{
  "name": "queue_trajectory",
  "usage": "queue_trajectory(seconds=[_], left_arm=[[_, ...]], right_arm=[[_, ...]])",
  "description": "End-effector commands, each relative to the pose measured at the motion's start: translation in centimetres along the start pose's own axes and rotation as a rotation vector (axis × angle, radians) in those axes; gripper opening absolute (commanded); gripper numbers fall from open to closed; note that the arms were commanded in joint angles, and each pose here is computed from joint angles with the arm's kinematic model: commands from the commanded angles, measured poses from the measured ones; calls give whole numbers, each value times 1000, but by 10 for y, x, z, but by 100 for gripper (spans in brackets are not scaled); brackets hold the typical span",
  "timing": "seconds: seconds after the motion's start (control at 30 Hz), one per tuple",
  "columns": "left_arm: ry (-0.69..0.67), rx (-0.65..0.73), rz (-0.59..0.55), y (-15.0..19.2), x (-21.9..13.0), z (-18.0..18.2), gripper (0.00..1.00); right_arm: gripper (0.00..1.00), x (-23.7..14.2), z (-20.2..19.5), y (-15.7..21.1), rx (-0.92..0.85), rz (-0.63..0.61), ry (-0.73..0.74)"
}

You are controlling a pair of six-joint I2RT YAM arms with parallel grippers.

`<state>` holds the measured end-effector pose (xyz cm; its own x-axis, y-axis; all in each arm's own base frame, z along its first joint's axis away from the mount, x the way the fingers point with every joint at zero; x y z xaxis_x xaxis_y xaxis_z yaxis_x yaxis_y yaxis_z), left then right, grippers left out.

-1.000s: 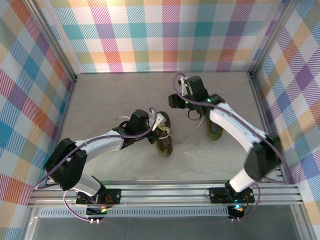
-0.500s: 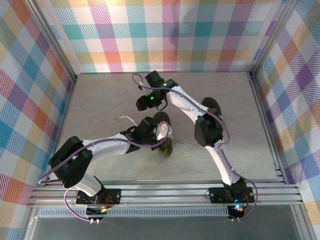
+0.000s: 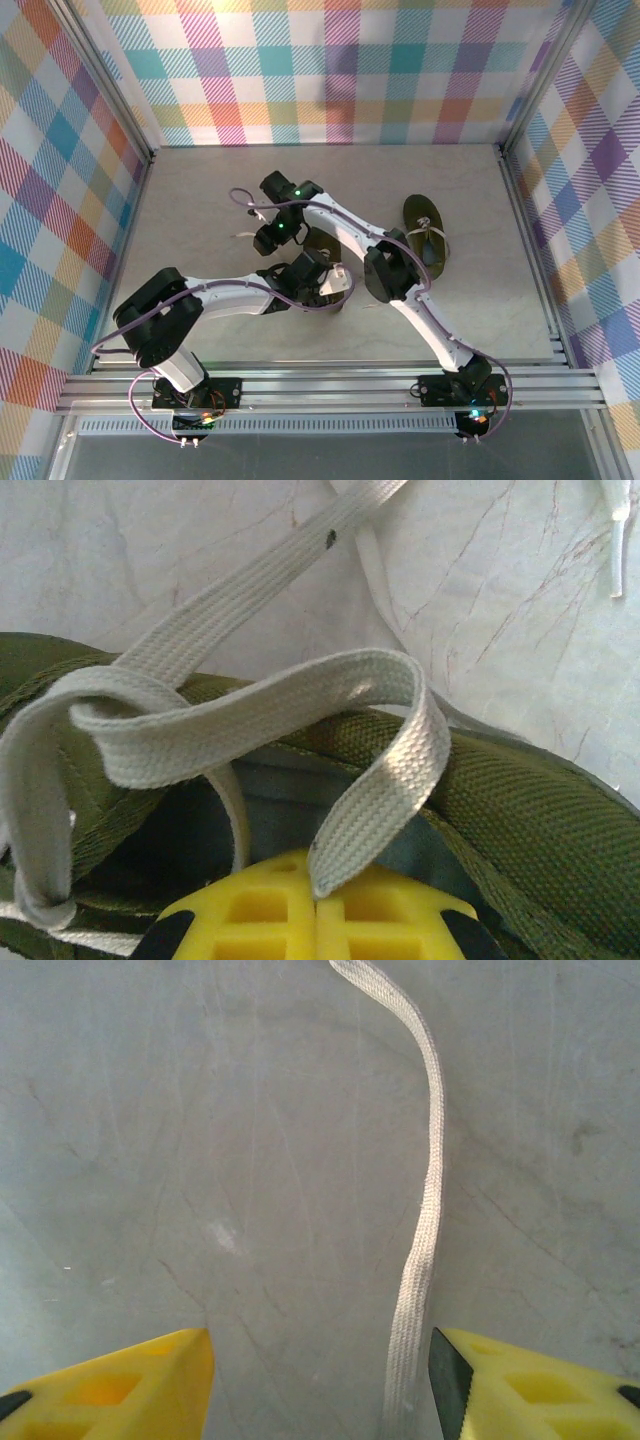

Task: Tie the shoes

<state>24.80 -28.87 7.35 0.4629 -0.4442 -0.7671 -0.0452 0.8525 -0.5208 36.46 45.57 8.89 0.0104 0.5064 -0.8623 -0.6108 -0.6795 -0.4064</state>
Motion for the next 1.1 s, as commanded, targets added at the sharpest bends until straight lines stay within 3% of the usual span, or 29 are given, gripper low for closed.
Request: queue_trajectory(seconds=[0.0,0.43,0.67,0.8,1.07], left_arm=[[17,62,57,5,3,-9,0],[24,70,77,6,6,-11,0],[23,56,56,2,2,-10,0],[-1,32,25,-2,-2,-6,0],[-152,-270,-118,-24,-34,48,0]], right_arm=[[59,10,-8,6,-71,34,82],[56,46,-19,28,-212,146,242],[23,57,-5,40,-261,196,216],[1,26,8,15,-224,99,197],[0,-86,35,-37,-1,-167,5]])
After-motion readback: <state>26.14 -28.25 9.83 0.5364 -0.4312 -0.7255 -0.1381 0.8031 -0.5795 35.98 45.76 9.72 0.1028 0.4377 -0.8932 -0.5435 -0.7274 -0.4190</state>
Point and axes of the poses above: each hand's point on the last joint's axis, 136 mm out from that joint toward the fingers, its own x axis out along the fingers, its own z axis along the line the jaws close on, y = z × x, the point moved 3 cm from there along -x, back along the fingers, and after that the axes turned 1 degree about x, right-handed, at the moved point
